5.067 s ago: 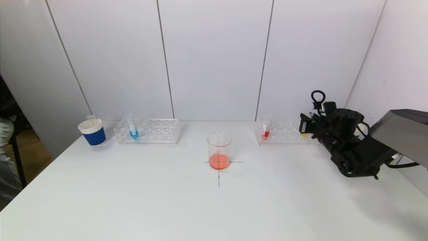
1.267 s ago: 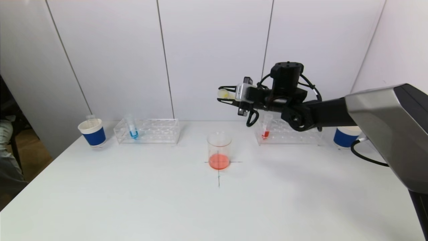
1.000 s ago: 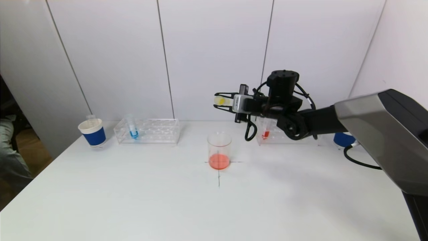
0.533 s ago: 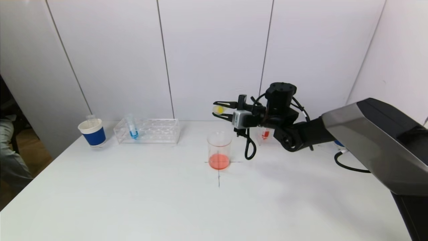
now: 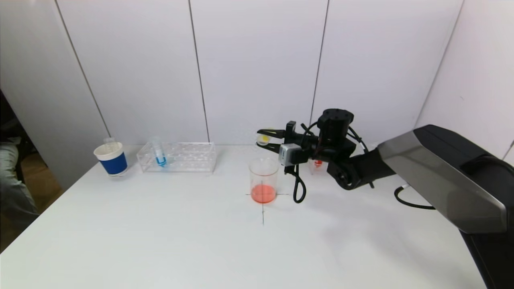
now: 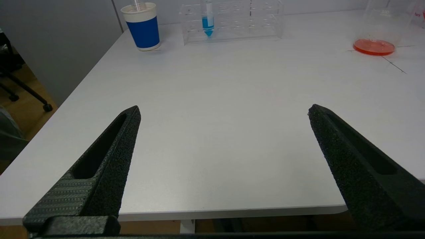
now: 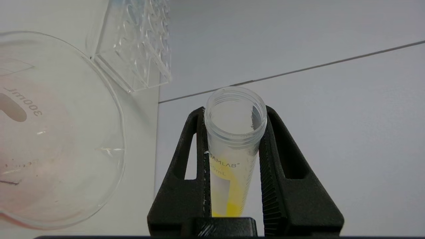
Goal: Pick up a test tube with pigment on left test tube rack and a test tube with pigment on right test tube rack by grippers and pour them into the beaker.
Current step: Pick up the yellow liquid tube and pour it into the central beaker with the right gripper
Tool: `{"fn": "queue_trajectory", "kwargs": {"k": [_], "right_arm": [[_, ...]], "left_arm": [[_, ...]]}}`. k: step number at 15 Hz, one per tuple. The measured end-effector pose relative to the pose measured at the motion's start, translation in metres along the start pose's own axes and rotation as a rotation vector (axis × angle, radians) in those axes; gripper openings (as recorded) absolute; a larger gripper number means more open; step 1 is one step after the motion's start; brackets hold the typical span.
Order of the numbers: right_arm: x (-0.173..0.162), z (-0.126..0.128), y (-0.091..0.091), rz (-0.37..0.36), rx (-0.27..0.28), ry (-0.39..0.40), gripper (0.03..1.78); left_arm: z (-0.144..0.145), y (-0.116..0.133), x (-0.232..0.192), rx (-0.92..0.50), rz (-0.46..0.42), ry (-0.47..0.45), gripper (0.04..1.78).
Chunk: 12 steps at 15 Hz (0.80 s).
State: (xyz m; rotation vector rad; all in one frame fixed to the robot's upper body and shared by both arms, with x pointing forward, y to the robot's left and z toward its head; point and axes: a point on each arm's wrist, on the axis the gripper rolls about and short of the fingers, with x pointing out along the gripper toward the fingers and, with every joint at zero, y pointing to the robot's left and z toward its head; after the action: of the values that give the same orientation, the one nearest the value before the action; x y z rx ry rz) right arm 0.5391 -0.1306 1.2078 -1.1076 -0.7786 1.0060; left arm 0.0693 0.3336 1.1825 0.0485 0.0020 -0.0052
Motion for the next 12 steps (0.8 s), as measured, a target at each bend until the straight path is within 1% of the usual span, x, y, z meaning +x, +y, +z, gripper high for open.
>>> {"fn": "queue_trajectory", "kwargs": {"k": [12], "right_arm": [[-0.0009,-0.0007,-0.0033,-0.042,-0.127,0.004,0.48]], "left_arm": [[0.0000,0.0000,0.0000,0.000,0.000,0.000,1.76]]}}
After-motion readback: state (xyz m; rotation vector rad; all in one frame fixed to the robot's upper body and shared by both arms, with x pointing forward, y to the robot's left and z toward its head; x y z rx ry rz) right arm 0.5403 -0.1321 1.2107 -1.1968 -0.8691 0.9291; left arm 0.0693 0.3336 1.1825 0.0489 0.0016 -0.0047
